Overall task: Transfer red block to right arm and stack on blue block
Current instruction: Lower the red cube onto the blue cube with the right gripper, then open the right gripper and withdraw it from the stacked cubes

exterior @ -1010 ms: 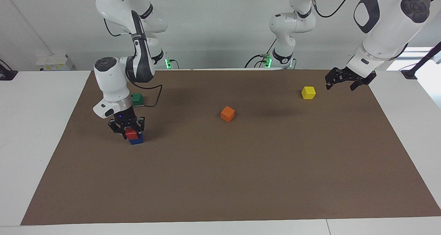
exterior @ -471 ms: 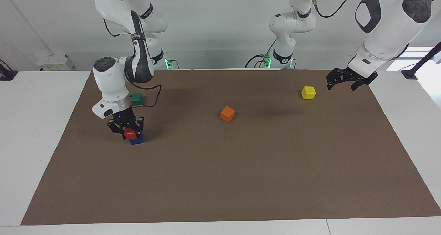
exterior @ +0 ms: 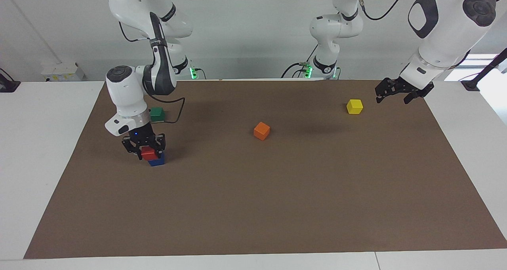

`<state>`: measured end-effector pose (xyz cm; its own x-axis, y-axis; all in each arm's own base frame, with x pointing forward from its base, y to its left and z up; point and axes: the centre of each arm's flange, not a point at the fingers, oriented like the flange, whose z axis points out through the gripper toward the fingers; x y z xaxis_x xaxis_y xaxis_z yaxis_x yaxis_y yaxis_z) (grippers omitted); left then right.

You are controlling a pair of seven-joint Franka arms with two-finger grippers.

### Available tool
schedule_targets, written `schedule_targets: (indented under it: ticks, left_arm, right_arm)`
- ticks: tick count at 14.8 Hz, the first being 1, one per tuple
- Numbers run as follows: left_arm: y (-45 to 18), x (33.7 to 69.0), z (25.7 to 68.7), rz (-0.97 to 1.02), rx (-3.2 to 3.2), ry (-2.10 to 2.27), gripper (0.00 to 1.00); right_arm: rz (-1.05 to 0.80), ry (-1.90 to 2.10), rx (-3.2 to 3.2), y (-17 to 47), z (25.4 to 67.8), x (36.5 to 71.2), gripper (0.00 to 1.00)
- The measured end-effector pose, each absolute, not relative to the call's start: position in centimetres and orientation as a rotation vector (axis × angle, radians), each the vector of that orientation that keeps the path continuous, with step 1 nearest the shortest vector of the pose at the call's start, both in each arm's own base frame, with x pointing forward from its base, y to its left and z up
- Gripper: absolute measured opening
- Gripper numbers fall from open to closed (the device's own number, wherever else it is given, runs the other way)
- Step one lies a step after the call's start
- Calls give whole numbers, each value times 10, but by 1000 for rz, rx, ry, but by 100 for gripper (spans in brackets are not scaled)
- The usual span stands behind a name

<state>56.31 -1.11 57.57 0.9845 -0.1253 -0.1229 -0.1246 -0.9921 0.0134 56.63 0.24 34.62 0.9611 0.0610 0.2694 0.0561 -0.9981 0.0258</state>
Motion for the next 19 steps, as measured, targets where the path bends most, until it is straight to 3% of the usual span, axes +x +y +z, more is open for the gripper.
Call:
schedule_targets:
  ticks: [2, 4, 5, 9, 19]
  left_arm:
    - [-11, 563, 576, -194, 3124, -197, 100]
    - [-11, 563, 576, -194, 3124, -196, 100]
    - [-11, 563, 576, -194, 3124, -196, 100]
    - [-11, 563, 576, -194, 3124, -196, 100]
    - [-10, 563, 576, -194, 3124, -193, 100]
  right_arm:
    - [426, 92, 3093, 2, 346, 566, 80]
    - [410, 92, 3095, 2, 346, 566, 96]
    - [388, 92, 3098, 2, 346, 566, 99]
    - [216, 72, 3130, 3, 368, 575, 100]
    - [-87, 59, 3145, 1, 493, 588, 100]
